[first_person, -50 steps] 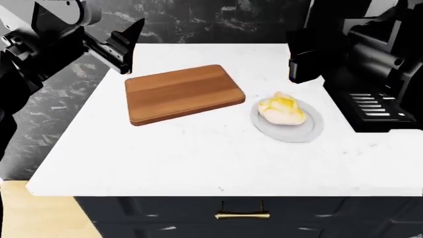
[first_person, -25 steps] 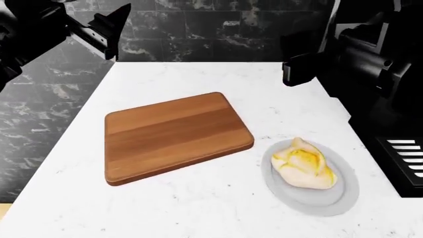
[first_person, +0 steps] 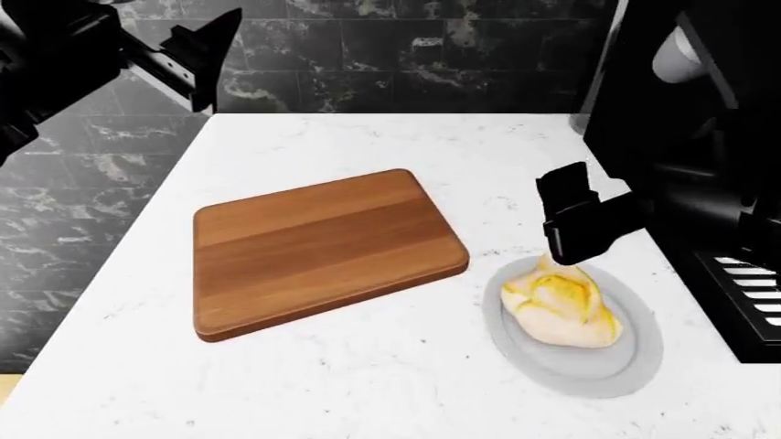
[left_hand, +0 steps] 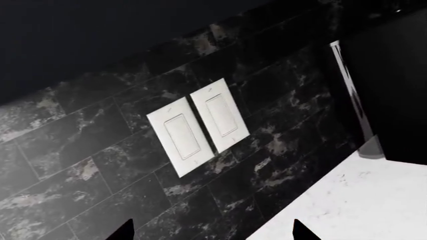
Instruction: Pick the chicken breast from the plate and place it on the cutting board. Then pick the condiment bottle from the cabinet and place it next to the cutting board.
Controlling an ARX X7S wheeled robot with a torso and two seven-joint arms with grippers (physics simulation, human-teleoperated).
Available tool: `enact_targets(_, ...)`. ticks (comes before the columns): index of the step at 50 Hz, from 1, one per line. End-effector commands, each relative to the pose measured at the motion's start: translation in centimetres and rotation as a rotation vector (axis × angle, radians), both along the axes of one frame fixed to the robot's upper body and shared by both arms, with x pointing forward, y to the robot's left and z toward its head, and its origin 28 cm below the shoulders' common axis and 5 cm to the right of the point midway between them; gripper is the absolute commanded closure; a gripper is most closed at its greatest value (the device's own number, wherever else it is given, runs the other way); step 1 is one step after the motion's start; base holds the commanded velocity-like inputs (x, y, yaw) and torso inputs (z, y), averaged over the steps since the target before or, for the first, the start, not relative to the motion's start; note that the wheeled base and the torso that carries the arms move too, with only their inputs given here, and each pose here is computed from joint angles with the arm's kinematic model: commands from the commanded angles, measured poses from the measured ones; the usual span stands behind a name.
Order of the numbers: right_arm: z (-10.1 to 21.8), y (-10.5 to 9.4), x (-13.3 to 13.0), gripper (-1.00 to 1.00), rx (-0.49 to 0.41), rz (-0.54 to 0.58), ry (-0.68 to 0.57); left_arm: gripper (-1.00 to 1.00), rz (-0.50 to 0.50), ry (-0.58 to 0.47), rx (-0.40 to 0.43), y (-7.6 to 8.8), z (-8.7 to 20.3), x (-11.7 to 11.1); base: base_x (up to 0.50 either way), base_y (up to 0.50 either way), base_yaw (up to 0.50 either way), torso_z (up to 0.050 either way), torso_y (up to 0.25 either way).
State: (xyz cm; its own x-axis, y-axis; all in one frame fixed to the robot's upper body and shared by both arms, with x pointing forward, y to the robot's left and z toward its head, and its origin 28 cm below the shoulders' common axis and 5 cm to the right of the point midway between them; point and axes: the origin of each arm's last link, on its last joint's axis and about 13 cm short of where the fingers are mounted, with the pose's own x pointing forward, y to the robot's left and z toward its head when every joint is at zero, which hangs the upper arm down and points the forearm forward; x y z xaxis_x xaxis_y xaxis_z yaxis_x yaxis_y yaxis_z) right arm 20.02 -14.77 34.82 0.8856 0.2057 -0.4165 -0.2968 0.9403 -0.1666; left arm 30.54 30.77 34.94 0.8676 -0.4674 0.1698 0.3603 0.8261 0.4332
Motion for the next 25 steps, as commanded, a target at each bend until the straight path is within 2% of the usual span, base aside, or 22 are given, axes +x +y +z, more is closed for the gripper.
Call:
enact_targets(1, 0.0, -1.1, -2.8, -1.00, -0.057, -0.029, 0.161, -1.00, -0.011, 0.004, 0.001, -0.2, 0.0, 0.1, 0.00, 0.00, 0.00, 0.000, 0.000)
enact_targets(13, 0.4, -1.6, -6.0, -1.00, -0.079, 0.010, 0.248, -1.00, -0.028, 0.006, 0.000, -0.6, 0.0, 0.2, 0.00, 0.00, 0.00, 0.000, 0.000)
enact_targets(25, 0.0, -1.8, -5.7, -1.00, -0.074, 0.014, 0.263, -1.00, -0.028, 0.004, 0.002, -0.5, 0.0, 0.1, 0.00, 0.00, 0.00, 0.000, 0.000)
